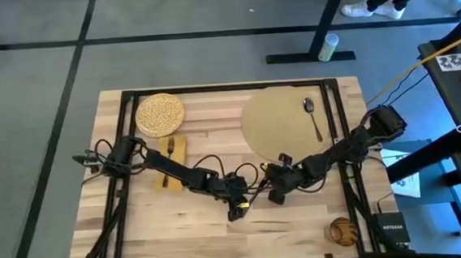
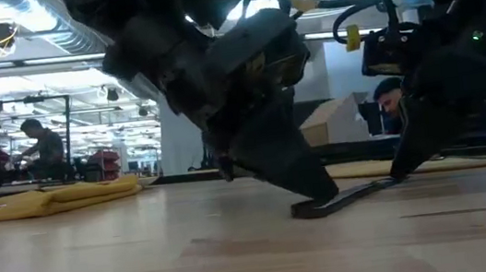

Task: Set table place
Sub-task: Put the knife to the left of the spoon on the woven mat

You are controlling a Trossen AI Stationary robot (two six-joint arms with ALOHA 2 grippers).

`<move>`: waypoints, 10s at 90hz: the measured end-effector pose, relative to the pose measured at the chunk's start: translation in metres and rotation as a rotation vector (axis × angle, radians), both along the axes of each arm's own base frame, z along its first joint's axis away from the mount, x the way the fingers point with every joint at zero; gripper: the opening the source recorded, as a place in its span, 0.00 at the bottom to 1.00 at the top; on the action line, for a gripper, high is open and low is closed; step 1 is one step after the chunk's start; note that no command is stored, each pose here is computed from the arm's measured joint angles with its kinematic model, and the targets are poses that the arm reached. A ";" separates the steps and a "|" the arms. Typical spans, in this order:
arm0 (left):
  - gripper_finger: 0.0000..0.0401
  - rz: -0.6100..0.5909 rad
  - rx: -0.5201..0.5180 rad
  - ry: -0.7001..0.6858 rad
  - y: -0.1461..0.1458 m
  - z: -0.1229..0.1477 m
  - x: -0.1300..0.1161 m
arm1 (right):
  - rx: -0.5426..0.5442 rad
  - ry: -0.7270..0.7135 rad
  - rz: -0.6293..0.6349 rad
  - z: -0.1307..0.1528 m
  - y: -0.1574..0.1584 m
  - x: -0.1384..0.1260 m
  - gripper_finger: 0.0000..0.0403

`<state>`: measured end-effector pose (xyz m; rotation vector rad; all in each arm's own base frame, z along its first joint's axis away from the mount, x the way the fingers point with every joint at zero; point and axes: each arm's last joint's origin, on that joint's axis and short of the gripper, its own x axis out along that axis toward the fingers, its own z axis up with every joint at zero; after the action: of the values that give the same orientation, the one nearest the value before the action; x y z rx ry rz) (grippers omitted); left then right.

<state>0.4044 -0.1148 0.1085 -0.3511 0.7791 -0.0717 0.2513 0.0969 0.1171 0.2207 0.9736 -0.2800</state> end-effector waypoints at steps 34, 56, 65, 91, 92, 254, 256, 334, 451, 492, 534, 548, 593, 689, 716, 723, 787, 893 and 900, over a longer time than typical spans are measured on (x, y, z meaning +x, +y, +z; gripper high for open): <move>0.00 -0.013 -0.052 -0.061 -0.005 -0.004 0.005 | 0.040 0.002 0.024 0.000 0.002 0.001 0.00; 0.00 -0.020 -0.049 -0.055 -0.006 -0.004 0.004 | 0.066 -0.022 0.061 -0.005 0.006 0.007 0.00; 0.00 -0.019 -0.050 -0.055 -0.006 -0.005 0.004 | 0.073 -0.062 0.089 -0.006 0.008 0.012 0.00; 0.00 -0.016 -0.049 -0.057 -0.006 -0.007 0.005 | 0.055 -0.128 0.124 -0.003 0.010 0.017 0.00; 0.00 -0.016 -0.049 -0.057 -0.006 -0.007 0.005 | 0.056 -0.131 0.126 -0.003 0.010 0.017 0.00; 0.00 -0.073 0.101 0.000 0.046 0.010 0.006 | 0.015 0.012 0.057 -0.003 -0.014 0.010 0.00; 0.00 -0.073 0.102 0.000 0.046 0.010 0.006 | 0.016 0.011 0.059 -0.004 -0.014 0.011 0.00; 0.00 -0.119 0.215 -0.027 0.071 0.011 0.009 | 0.030 -0.030 0.111 -0.006 -0.023 0.021 0.00; 0.00 -0.140 0.232 -0.039 0.070 0.001 0.012 | 0.030 -0.096 0.141 -0.010 -0.039 0.035 0.00; 0.00 -0.139 0.227 -0.028 0.070 -0.004 0.013 | 0.047 -0.122 0.131 0.001 -0.040 0.033 0.04; 0.00 -0.141 0.230 -0.028 0.070 -0.006 0.013 | 0.369 -0.050 -0.020 0.011 -0.023 0.020 0.27; 0.00 -0.141 0.230 -0.030 0.070 -0.006 0.013 | 0.370 -0.109 -0.094 0.009 -0.025 0.026 0.30; 0.00 -0.152 0.224 -0.010 0.069 -0.008 0.012 | 0.548 -0.428 -0.259 -0.029 -0.026 -0.005 0.31; 0.00 -0.130 0.067 -0.115 0.073 0.010 0.017 | 0.628 -0.380 -0.343 -0.035 -0.007 -0.022 0.31; 0.00 -0.104 0.009 -0.082 0.076 -0.005 0.019 | 0.625 -0.370 -0.344 -0.036 -0.007 -0.022 0.31; 0.00 -0.099 -0.005 -0.084 0.076 -0.007 0.020 | 0.622 -0.363 -0.347 -0.036 -0.008 -0.022 0.31; 0.00 -0.072 -0.140 -0.089 0.080 -0.002 0.023 | 0.649 -0.335 -0.383 -0.037 -0.007 -0.023 0.31; 0.00 -0.007 -0.123 -0.079 0.093 -0.010 0.026 | 0.564 -0.150 -0.366 -0.037 -0.010 -0.011 0.31; 0.00 0.000 -0.118 -0.070 0.095 -0.016 0.026 | 0.562 -0.151 -0.367 -0.037 -0.010 -0.011 0.31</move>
<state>0.4306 -0.0200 0.0923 -0.4584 0.7073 -0.1299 0.2406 0.0866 0.0801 0.9275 0.8406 -0.3136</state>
